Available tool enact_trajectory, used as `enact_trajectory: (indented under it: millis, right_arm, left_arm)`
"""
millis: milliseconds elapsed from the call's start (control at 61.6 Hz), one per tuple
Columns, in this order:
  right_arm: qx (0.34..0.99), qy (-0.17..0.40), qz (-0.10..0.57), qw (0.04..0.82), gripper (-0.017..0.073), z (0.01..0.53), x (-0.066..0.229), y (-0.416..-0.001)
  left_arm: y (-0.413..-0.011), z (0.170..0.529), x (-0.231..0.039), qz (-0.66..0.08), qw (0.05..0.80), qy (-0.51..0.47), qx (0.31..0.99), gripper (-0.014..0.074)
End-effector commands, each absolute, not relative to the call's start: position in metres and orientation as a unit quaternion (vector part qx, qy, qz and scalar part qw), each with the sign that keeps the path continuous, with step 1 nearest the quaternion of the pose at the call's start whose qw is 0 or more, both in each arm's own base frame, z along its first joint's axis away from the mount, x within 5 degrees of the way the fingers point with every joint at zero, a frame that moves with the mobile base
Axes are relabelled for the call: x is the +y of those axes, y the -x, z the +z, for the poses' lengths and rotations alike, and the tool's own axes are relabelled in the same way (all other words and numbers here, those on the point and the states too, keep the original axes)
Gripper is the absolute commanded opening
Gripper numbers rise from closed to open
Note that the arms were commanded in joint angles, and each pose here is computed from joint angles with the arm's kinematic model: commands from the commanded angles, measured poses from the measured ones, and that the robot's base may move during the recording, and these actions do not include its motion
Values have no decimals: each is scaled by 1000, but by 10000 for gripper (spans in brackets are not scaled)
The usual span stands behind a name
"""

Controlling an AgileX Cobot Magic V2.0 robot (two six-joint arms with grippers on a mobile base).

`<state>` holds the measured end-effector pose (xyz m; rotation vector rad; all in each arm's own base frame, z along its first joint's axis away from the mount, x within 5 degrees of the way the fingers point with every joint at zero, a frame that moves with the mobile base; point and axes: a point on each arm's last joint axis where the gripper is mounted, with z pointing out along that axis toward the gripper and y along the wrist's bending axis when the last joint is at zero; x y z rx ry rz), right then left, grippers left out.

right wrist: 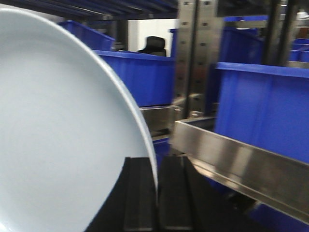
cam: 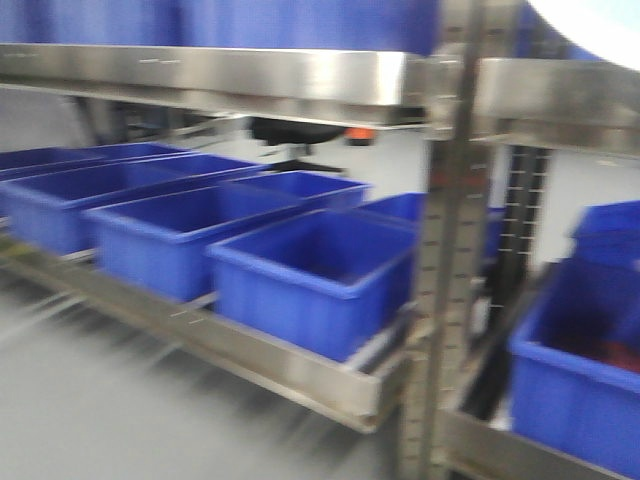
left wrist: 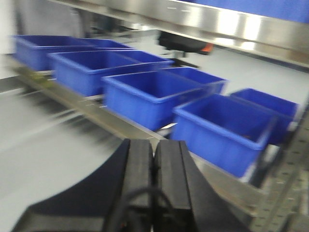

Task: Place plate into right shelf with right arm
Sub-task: 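Turn and stop facing the shelf with the plate in the right gripper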

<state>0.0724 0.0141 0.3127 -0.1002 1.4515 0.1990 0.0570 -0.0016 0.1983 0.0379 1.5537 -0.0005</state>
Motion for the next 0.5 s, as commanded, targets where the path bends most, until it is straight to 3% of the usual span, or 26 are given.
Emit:
enact_trajectory:
  millis: [0, 487]
  right_arm:
    - [615, 35, 92, 783, 54, 331, 12, -70]
    - [615, 35, 92, 783, 54, 331, 12, -70]
  left_arm:
    - [-56, 203, -1, -2, 744, -7, 669, -128]
    - [-56, 203, -1, -2, 744, -7, 669, -128]
